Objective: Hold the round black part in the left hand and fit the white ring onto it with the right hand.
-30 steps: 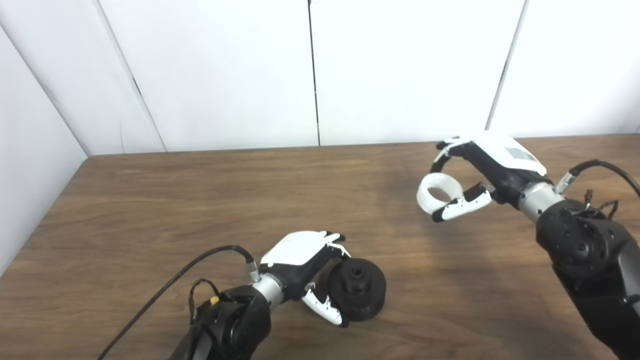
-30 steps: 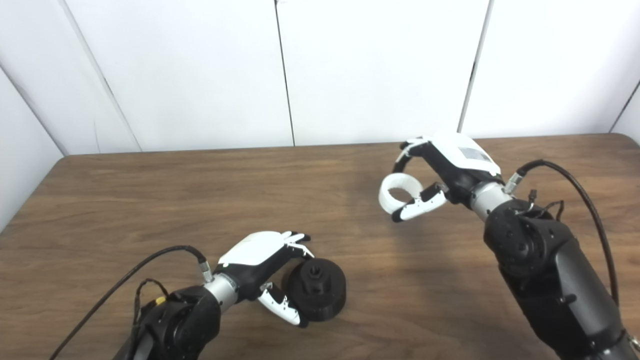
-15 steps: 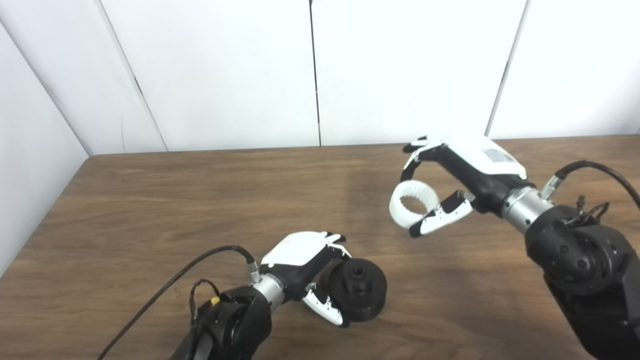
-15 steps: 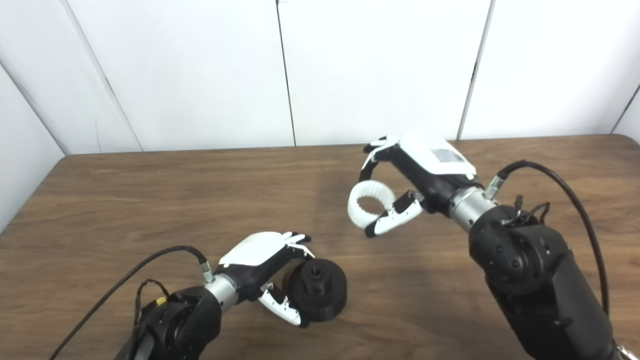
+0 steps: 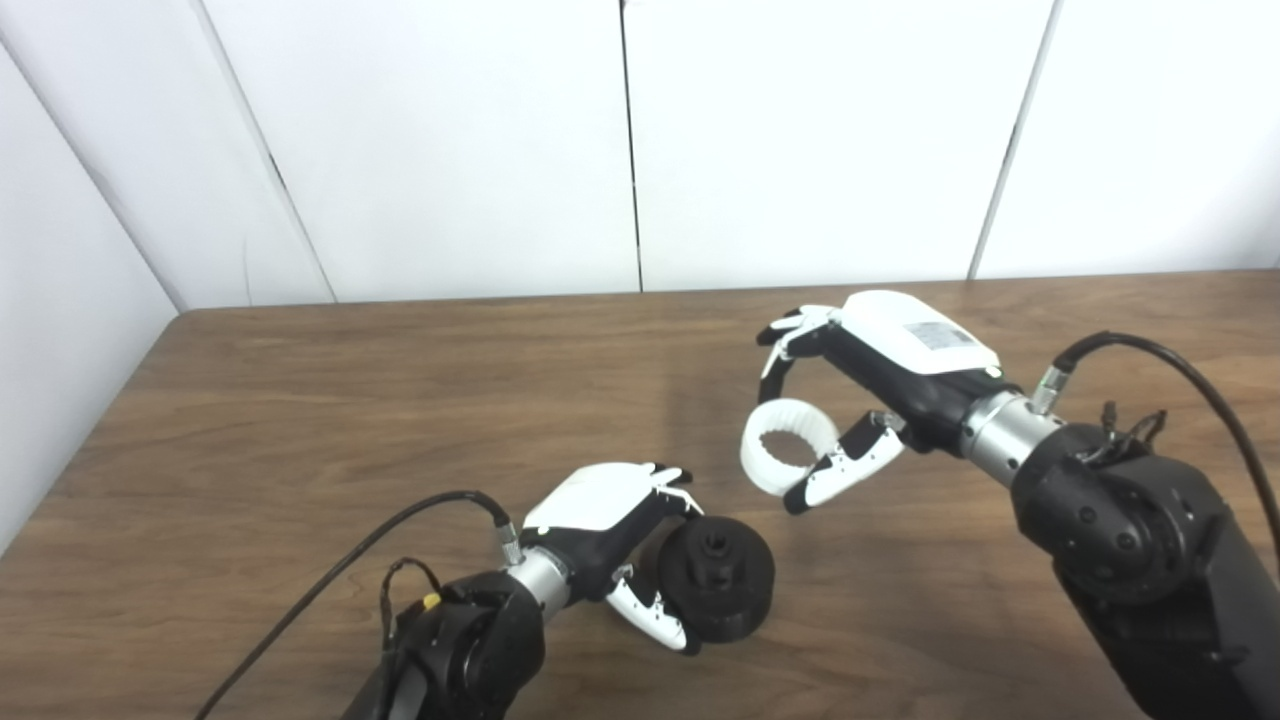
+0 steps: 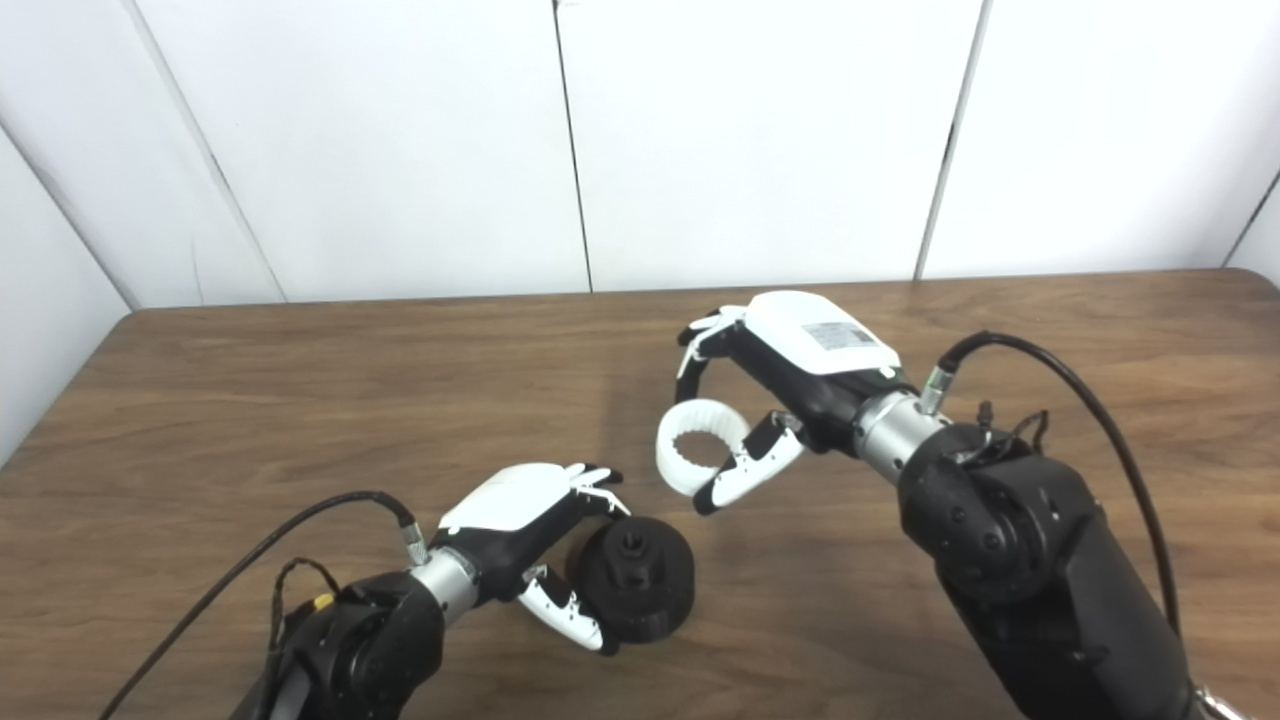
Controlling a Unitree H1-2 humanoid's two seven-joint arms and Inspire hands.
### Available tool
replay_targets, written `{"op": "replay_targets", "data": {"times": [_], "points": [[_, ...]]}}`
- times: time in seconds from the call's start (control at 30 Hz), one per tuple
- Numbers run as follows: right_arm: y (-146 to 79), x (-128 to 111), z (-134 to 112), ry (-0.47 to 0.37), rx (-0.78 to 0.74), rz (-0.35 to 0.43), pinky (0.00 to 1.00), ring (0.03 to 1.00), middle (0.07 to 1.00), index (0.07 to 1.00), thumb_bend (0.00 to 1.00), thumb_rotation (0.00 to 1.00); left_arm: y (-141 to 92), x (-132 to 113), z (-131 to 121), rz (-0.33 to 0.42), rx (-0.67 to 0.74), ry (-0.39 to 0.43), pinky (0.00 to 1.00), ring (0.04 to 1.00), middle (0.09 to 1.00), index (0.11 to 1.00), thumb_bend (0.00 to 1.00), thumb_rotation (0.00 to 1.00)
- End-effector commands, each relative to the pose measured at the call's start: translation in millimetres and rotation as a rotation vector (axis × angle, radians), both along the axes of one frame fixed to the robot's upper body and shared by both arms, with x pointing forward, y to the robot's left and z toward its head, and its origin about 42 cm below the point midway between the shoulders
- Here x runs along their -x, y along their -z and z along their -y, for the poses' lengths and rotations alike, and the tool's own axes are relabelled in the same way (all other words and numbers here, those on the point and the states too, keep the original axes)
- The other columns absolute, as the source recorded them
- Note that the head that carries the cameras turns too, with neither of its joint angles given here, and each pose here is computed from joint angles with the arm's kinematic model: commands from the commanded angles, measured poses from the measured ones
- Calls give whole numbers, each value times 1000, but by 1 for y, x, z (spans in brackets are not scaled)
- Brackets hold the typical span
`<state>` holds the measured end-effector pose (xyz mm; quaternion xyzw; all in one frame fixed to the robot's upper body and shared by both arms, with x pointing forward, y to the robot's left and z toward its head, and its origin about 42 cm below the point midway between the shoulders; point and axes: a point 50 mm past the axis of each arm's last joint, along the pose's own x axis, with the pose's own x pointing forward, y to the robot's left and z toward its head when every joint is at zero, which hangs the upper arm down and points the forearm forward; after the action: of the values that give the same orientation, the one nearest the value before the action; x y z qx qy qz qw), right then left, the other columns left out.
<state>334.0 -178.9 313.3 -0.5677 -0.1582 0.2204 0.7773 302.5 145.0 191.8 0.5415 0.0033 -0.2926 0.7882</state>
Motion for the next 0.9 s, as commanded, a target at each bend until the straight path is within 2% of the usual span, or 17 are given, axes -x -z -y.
{"op": "replay_targets", "data": {"times": [0.0,0.27,0.57,0.87], "points": [[-20,3,-6,-38,0,82,795,925,849,560,853,264,-3,-2,2,18,-1,3,964,1000,973,698,846,232],[-13,7,-12,-52,-6,49,825,931,857,575,846,227,-3,-3,5,22,-2,5,952,1000,972,693,854,236],[-6,10,-21,-82,-11,23,838,946,860,578,849,255,-3,-2,4,21,2,6,945,1000,973,694,851,222],[2,12,-28,-117,12,16,803,936,853,571,841,279,-3,-2,5,22,-6,12,950,1000,975,699,841,228]]}}
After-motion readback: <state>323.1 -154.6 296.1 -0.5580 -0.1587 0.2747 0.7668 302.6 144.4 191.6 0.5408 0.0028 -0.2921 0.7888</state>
